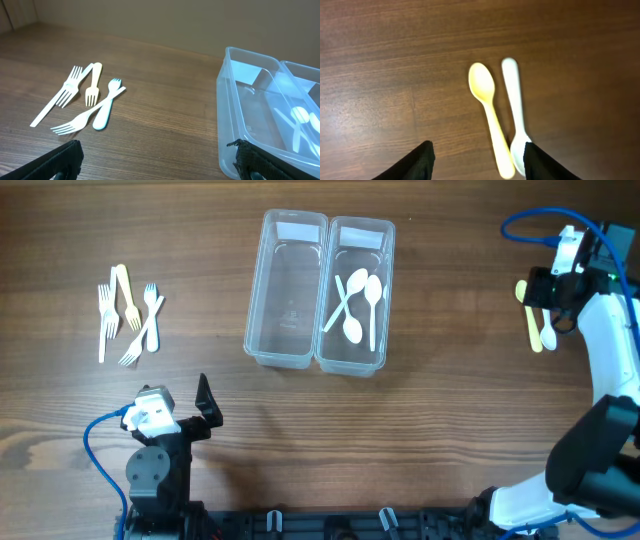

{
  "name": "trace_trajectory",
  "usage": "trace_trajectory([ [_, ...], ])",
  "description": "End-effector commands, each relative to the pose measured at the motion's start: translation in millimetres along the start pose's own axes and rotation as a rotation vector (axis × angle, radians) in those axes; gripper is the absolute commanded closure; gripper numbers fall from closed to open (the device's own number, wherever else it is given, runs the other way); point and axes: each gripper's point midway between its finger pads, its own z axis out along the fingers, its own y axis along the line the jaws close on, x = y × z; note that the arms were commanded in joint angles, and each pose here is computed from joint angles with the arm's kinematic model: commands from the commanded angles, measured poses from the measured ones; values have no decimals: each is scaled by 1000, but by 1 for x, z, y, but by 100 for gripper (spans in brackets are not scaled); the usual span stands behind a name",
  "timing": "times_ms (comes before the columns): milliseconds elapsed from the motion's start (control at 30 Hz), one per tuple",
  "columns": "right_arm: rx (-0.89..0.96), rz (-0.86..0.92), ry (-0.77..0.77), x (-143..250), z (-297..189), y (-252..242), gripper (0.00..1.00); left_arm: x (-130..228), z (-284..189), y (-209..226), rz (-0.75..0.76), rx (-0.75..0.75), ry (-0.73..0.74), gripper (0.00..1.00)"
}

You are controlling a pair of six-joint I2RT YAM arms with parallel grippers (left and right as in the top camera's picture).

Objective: Pack container
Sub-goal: 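Grasp the yellow spoon with the right gripper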

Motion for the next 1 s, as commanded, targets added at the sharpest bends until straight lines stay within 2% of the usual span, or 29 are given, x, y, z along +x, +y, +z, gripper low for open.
trace_trajectory([
  [0,-64,-165,37,11,25,12,46,1,0,0,19,4,-2,0],
  [233,-58,-200,155,42,73,5,47,1,0,0,19,5,-2,0],
  [367,-56,-192,164,46,91,4,49,1,0,0,18,5,-2,0],
  [967,13,-115,140,43,100,-19,55,1,0,0,19,4,-2,0],
])
